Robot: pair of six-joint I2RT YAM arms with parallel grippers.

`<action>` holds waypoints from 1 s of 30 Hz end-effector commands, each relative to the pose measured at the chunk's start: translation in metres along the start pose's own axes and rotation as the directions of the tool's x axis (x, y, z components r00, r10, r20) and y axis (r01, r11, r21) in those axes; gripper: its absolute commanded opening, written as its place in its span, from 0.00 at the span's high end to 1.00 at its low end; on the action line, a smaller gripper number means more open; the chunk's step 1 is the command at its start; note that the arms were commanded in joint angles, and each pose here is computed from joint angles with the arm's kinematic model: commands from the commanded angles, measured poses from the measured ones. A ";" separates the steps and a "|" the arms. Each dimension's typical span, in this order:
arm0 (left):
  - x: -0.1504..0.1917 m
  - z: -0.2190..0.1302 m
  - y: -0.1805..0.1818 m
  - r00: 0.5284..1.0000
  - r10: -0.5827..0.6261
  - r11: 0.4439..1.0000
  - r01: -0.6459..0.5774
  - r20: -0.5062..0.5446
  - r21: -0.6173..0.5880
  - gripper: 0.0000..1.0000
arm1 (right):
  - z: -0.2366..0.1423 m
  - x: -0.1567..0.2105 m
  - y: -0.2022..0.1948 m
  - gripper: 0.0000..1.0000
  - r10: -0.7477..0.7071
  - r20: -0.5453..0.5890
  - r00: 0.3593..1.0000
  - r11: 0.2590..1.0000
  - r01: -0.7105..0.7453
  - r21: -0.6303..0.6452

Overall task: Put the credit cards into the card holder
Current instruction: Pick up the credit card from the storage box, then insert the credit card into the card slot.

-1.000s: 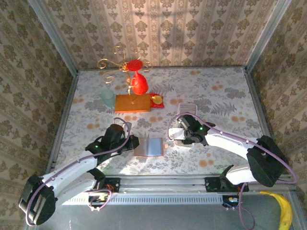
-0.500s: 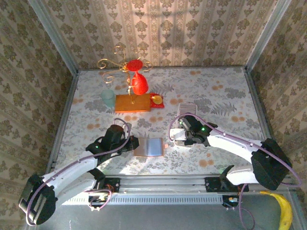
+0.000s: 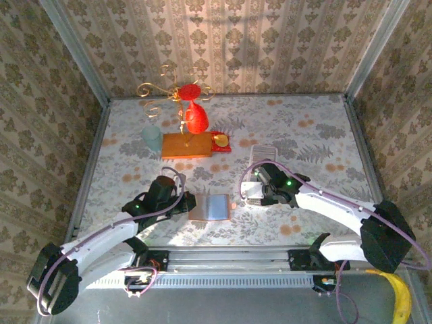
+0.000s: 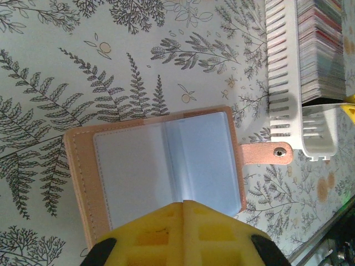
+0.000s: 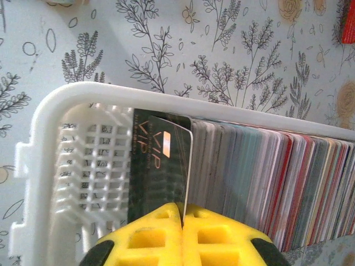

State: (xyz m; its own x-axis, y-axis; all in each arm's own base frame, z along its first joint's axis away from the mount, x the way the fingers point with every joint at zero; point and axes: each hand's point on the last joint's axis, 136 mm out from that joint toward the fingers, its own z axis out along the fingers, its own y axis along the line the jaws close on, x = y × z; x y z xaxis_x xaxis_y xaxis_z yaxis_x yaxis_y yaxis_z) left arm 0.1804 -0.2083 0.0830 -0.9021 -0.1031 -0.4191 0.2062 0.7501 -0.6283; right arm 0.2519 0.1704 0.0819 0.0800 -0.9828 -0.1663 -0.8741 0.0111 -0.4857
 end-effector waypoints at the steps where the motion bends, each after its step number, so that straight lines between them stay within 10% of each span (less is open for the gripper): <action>1: 0.004 0.002 0.004 1.000 -0.007 1.000 0.007 -0.007 -0.013 0.99 | -0.012 0.001 -0.014 0.94 0.028 0.000 1.000 0.998 -0.028 0.057; 16: 0.011 0.005 0.011 0.999 -0.016 0.999 0.014 -0.044 -0.045 0.98 | -0.073 -0.032 -0.004 1.00 0.326 0.209 0.922 0.946 -0.317 -0.075; 24: 0.018 0.004 0.015 0.997 -0.020 0.998 0.015 -0.080 -0.069 0.98 | -0.103 -0.049 -0.028 1.00 0.868 0.177 0.463 0.494 -0.839 -0.228; 30: 0.024 0.003 0.018 0.994 -0.022 0.996 0.012 -0.110 -0.089 0.97 | -0.102 -0.072 -0.025 1.00 0.993 0.052 0.108 0.120 -0.913 -0.390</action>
State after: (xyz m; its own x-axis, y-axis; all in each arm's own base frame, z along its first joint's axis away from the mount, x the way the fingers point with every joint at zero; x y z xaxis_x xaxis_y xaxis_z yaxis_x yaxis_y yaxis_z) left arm 0.1688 -0.2009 0.0615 -0.9348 -0.0698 -0.3483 0.1606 0.7915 -0.5896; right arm 0.2271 0.2089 0.1949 -0.6802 -0.3294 -0.6549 -0.5653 0.8044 0.1825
